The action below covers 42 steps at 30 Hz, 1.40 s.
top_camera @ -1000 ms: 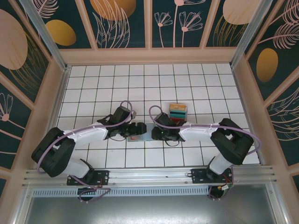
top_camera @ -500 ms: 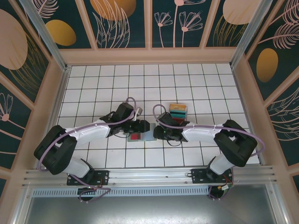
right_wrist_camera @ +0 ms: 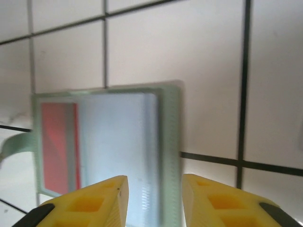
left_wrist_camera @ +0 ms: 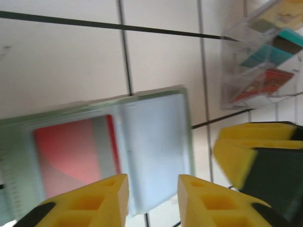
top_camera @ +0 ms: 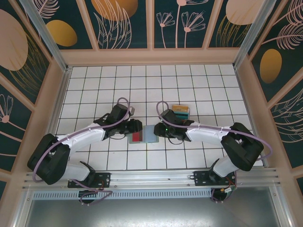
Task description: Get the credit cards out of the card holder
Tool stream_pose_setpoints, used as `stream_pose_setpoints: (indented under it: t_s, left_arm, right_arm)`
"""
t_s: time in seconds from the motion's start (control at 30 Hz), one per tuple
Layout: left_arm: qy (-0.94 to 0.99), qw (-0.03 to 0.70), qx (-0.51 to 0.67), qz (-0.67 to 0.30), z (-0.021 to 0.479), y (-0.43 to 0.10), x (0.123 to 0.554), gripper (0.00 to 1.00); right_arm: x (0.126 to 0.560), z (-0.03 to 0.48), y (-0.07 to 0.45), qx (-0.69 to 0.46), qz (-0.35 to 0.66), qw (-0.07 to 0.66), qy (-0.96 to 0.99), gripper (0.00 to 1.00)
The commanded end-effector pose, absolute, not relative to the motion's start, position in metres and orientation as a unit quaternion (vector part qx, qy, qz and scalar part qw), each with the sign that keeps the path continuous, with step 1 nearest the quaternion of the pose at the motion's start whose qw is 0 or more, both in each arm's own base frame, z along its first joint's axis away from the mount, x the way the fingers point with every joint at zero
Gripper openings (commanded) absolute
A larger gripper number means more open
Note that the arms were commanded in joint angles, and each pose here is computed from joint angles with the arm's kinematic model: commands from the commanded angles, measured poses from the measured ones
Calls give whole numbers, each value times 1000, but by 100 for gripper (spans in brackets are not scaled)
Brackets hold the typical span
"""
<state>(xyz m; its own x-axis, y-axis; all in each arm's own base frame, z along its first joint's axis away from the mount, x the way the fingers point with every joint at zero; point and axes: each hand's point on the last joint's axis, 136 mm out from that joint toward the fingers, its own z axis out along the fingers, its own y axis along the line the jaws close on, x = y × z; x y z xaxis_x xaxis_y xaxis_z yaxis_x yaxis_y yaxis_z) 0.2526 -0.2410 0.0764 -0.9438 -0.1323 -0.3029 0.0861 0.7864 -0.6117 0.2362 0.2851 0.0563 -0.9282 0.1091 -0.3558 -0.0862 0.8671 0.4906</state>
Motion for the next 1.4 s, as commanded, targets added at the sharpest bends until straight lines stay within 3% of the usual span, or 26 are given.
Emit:
stream_pose_setpoints:
  t_s: [0.0, 0.17, 0.4, 1.37]
  left_arm:
    - [950, 156, -29, -269, 54, -216, 248, 30]
    - [958, 151, -50, -237, 39, -202, 247, 24]
    - [962, 130, -64, -233, 23, -199, 239, 18]
    - [960, 101, -65, -251, 10, -205, 228, 16]
  right_arm:
    - [247, 81, 307, -12, 296, 202, 934, 36]
    - [248, 91, 328, -34, 325, 195, 925, 34]
    - [239, 80, 355, -65, 351, 151, 922, 22]
    - [222, 25, 366, -63, 335, 51, 939, 19]
